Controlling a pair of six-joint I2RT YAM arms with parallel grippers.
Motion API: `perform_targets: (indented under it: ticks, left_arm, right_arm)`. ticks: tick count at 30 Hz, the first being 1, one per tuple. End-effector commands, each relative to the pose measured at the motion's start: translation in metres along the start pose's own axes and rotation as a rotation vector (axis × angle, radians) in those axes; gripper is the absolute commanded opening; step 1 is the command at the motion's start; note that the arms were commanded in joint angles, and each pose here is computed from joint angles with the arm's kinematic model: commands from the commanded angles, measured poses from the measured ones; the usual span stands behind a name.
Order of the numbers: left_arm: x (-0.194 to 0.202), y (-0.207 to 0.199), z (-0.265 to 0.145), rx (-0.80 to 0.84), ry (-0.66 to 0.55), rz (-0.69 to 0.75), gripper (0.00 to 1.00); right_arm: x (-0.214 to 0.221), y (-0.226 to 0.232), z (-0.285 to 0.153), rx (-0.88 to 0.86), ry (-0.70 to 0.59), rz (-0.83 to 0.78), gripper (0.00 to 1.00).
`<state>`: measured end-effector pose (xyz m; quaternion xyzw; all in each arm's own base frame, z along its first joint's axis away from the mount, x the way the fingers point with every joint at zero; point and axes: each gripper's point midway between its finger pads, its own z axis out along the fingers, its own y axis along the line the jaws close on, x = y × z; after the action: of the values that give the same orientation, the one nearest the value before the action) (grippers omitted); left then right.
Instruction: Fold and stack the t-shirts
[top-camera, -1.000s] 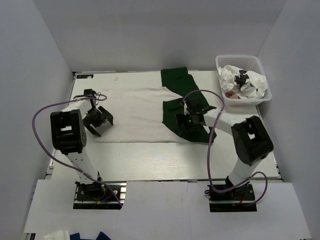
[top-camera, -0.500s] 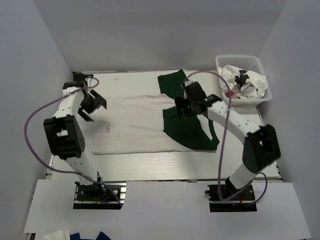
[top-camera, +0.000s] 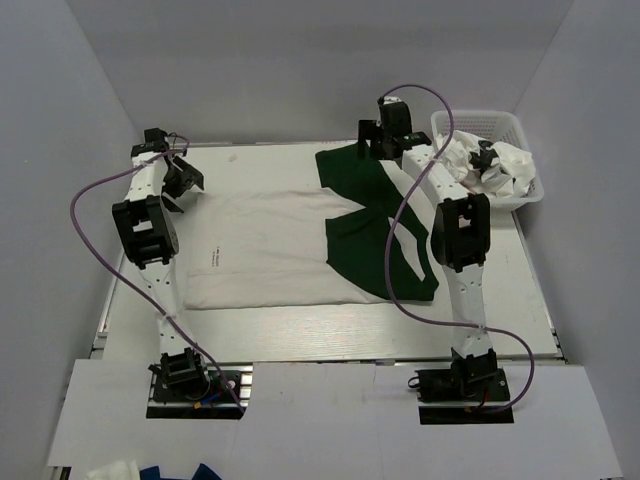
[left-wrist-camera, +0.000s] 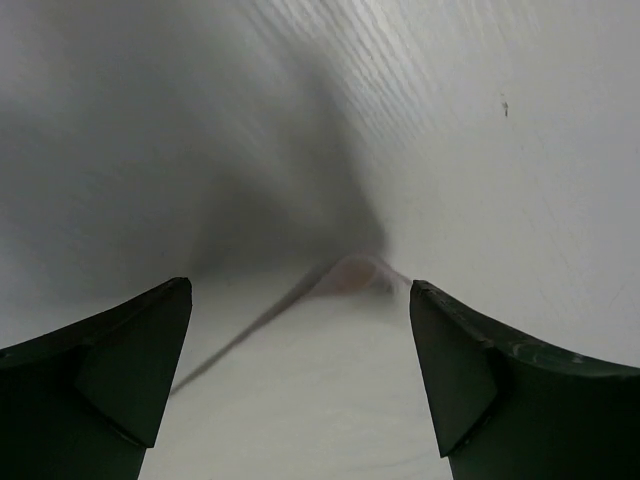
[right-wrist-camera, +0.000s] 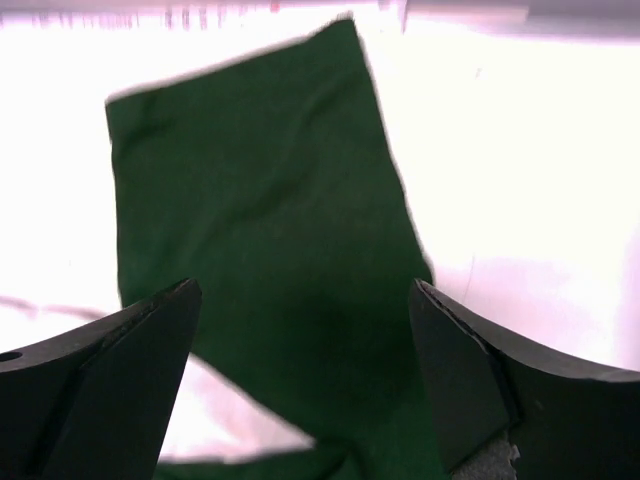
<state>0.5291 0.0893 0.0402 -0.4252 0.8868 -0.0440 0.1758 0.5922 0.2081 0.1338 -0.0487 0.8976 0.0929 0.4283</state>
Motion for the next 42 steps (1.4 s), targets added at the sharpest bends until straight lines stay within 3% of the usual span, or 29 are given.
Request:
perform_targets:
  ticks: [1,4,7,13,16,17,21,25,30,32,33,34,42]
  left_arm:
    - [-0.022,-0.031,-0.018,0.115,-0.076,0.006,1.0]
    - [-0.008,-0.044,-0.007,0.155,-0.05,0.055,1.0]
    - [0.006,-0.044,0.002,0.154,-0.01,0.085,0.93]
    - [0.036,-0.027,0.019,0.089,0.054,0.107,0.59]
    - [0.037,-0.026,0.018,0.088,0.055,0.116,0.21]
    - [0.042,-0.028,0.017,0.085,0.064,0.124,0.0]
    - [0.041,-0.028,0.008,0.087,0.061,0.124,0.0]
    - [0.044,-0.026,0.001,0.072,0.048,0.142,0.0]
    - [0.038,-0.028,-0.01,0.079,0.022,0.142,0.0]
    - [0.034,-0.034,-0.018,0.101,0.009,0.153,0.0]
    - [0.034,-0.033,-0.018,0.101,0.009,0.166,0.0]
    - [0.029,-0.038,-0.027,0.113,-0.007,0.166,0.0]
    - [0.021,-0.051,-0.062,0.203,-0.059,0.243,0.0]
  right_arm:
    - [-0.063,0.003,-0.003,-0.06,-0.206,-0.007,0.9]
    - [-0.056,-0.011,0.024,-0.038,-0.222,-0.019,0.9]
    - [-0.056,-0.019,0.048,-0.028,-0.244,-0.019,0.9]
    - [-0.045,-0.04,0.09,0.011,-0.29,0.006,0.9]
    - [-0.03,-0.032,0.108,-0.08,-0.275,0.125,0.9]
    - [-0.035,-0.026,0.109,-0.116,-0.301,0.133,0.9]
    - [-0.029,-0.007,0.116,-0.203,-0.301,0.128,0.9]
    - [-0.005,0.003,0.121,-0.28,-0.219,0.141,0.9]
    - [0.021,0.026,0.11,-0.375,-0.109,0.06,0.77]
    - [0.021,0.025,0.103,-0.371,-0.091,0.043,0.68]
    - [0.012,0.023,0.096,-0.366,-0.11,0.037,0.52]
    - [-0.001,0.022,0.088,-0.357,-0.139,0.023,0.01]
    - [-0.078,0.018,0.018,-0.28,-0.321,-0.199,0.0]
